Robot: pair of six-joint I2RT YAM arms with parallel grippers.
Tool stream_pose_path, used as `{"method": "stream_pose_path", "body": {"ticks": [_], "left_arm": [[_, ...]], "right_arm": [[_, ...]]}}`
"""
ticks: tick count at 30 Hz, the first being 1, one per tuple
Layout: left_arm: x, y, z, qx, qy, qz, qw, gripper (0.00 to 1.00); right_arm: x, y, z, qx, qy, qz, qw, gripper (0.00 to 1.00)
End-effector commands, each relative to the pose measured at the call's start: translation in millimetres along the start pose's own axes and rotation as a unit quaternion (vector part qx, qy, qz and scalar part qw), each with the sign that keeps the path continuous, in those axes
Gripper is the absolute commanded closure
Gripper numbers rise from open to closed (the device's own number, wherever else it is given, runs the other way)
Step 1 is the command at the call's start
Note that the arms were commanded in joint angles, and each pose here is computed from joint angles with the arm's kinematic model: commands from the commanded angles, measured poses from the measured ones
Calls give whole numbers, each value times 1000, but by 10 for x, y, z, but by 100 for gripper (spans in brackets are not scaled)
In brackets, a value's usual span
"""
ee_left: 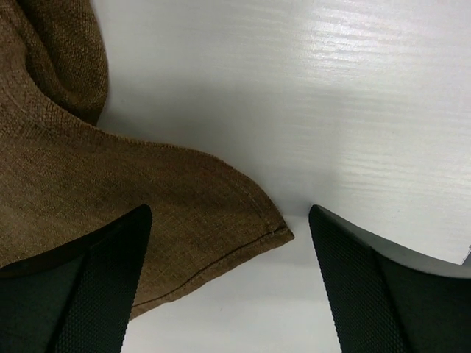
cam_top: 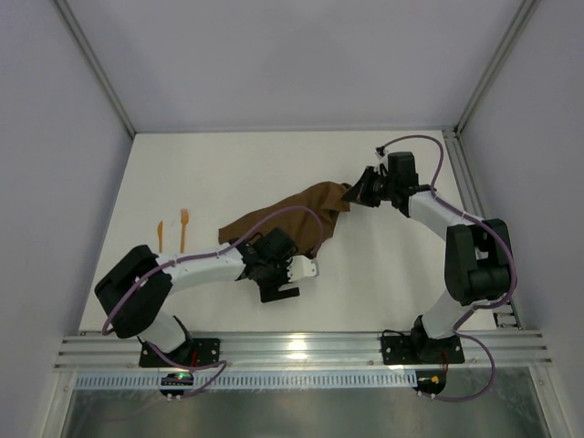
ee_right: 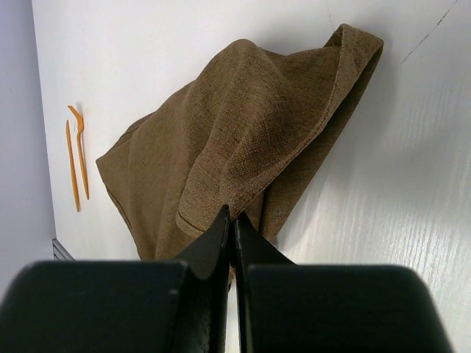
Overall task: Fold the napkin into a case and place the utensils inside
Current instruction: Pick up the crumpled napkin from the center of the board.
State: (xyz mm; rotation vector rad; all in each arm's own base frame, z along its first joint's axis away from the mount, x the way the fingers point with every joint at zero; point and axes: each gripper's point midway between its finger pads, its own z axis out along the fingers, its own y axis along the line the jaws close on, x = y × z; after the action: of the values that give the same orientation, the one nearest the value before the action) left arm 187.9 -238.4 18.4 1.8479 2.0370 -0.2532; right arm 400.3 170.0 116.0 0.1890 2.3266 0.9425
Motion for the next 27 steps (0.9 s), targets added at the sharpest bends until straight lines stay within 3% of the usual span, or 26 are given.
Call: {"method": "stream_pose_path", "body": {"ticks": [1, 2, 4, 5, 7, 8, 9, 11, 15, 18, 19, 21, 23, 27], "left_arm": [[-7, 8, 134, -6, 2, 1, 1000, 12], [24, 10, 163, -8, 10, 1, 1000, 17], [108, 28, 185, -16, 28, 5, 999, 38], [150, 32, 191, -18, 36, 7, 999, 56], [236, 118, 149, -45, 56, 13, 997, 76], [259, 163, 124, -60, 61, 12, 996, 95], [233, 222, 64, -78, 54, 11, 995, 100], [284, 403, -48, -124, 59, 3, 990, 100], [228, 953, -557, -236, 9, -54, 970, 100], [132, 1358, -1275, -319, -59, -97, 941, 100], [53, 1421, -1610, -347, -94, -99, 928, 100], [13, 1497, -2077, -372, -104, -104, 916, 100], [9, 1411, -2322, -362, -101, -110, 920, 100], [-91, 1427, -2995, -404, -125, -135, 896, 100]], "right_arm": [[-186, 184, -161, -7, -32, -31, 999, 97], [-184, 179, -172, -6, -32, -32, 999, 97], [-213, 223, -213, -8, -38, -37, 999, 97], [-221, 236, -232, -8, -39, -39, 998, 97], [-276, 298, -301, -9, -50, -46, 998, 97], [-286, 305, -332, -6, -51, -47, 998, 97], [-310, 337, -364, -7, -55, -54, 997, 97], [-388, 435, -485, -8, -69, -65, 995, 97], [-513, 679, -764, -21, -99, -89, 991, 97], [-586, 977, -1061, -44, -124, -118, 984, 97], [-638, 1125, -1170, -60, -134, -130, 981, 97], [-666, 1502, -1432, -95, -152, -159, 971, 97], [-652, 1724, -1639, -109, -160, -180, 964, 97], [-686, 2242, -2172, -159, -190, -209, 946, 97]]}}
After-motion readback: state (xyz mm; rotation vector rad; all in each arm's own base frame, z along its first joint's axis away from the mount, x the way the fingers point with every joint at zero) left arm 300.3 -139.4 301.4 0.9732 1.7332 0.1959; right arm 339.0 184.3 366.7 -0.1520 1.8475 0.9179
